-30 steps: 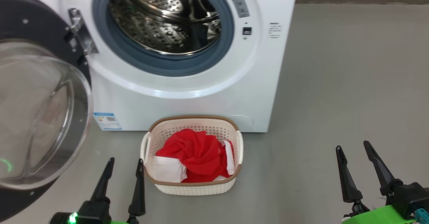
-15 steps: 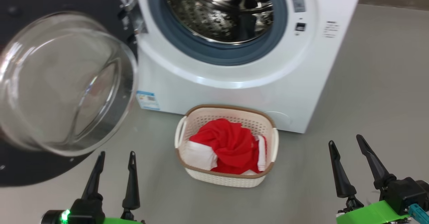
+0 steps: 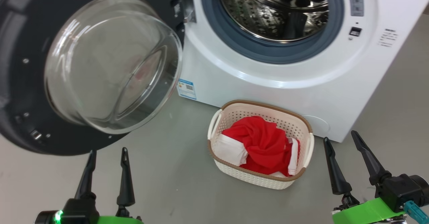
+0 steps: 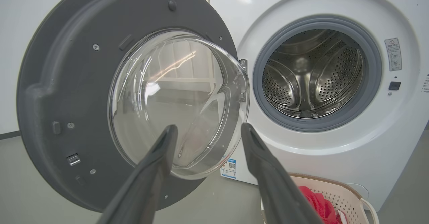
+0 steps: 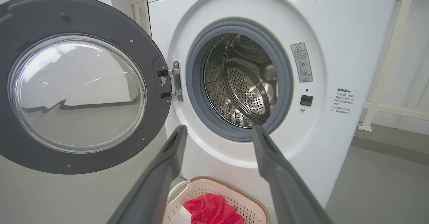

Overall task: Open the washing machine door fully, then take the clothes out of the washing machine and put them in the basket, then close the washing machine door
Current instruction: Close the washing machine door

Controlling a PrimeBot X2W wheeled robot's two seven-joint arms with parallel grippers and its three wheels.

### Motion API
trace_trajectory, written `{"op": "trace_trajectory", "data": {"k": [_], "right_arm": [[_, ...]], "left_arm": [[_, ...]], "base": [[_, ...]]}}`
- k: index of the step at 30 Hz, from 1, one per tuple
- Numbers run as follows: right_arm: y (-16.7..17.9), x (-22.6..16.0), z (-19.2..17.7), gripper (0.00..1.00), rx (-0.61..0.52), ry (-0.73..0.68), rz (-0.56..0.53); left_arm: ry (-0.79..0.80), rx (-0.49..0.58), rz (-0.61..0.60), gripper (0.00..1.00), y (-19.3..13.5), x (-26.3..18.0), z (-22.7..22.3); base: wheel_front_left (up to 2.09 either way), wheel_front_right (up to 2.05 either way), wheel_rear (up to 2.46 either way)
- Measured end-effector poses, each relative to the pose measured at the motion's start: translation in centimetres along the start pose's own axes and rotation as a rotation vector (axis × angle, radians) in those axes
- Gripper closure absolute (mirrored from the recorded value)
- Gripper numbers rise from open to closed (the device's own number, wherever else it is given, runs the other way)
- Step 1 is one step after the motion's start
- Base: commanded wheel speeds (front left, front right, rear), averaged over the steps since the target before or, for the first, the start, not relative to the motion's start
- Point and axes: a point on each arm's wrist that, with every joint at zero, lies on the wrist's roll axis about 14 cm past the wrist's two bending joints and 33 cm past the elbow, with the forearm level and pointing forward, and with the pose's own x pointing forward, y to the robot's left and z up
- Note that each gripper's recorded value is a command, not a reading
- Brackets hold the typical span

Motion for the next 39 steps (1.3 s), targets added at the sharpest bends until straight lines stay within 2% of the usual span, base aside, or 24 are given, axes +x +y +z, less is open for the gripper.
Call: {"op": "trace_trajectory", "data": {"k": [16, 17, 18, 19, 23, 30, 32, 33, 39], "right_arm": [[2.6, 1.4, -0.5, 0.0, 0.002, 0.009, 0.082], [2.6, 1.3, -0.6, 0.0, 0.001, 0.01, 0.082], [2.6, 1.3, -0.6, 0.0, 0.001, 0.01, 0.082], [2.5, 1.3, -0.6, 0.0, 0.001, 0.011, 0.081], [2.2, 1.1, -0.6, 0.0, 0.001, 0.012, 0.071], [1.5, 0.8, -0.7, 0.0, -0.002, 0.016, 0.05], [1.4, 0.7, -0.6, 0.0, -0.004, 0.015, 0.045], [1.2, 0.6, -0.5, 0.0, -0.005, 0.013, 0.041], [0.6, 0.2, -0.3, 0.0, -0.01, 0.009, 0.022]], "left_arm": [[-0.052, -0.005, 0.129, 0.0, 3.8, -1.0, 2.0], [-0.056, -0.006, 0.131, 0.36, 3.9, -1.0, 2.1], [-0.057, -0.006, 0.134, 0.93, 4.0, -1.0, 2.1], [-0.059, -0.005, 0.139, 1.0, 4.1, -0.9, 2.2], [-0.1, -0.004, 0.17, 1.0, 5.2, -0.6, 3.4], [-0.283, 0.042, 0.241, 1.0, 8.3, 0.9, 9.2], [-0.305, 0.016, 0.264, 1.0, 9.3, 1.1, 9.8], [-0.336, -0.037, 0.289, 1.0, 10.4, 1.5, 10.6], [-0.402, -0.109, 0.339, 1.0, 13.3, 3.1, 12.4]], "base": [[0.0, 0.0, 0.0], [0.0, 0.0, 0.0], [0.0, 0.0, 0.0], [0.0, 0.0, 0.0], [0.0, 0.0, 0.0], [0.0, 0.0, 0.0], [0.0, 0.0, 0.0], [0.0, 0.0, 0.0], [0.0, 0.0, 0.0]]}}
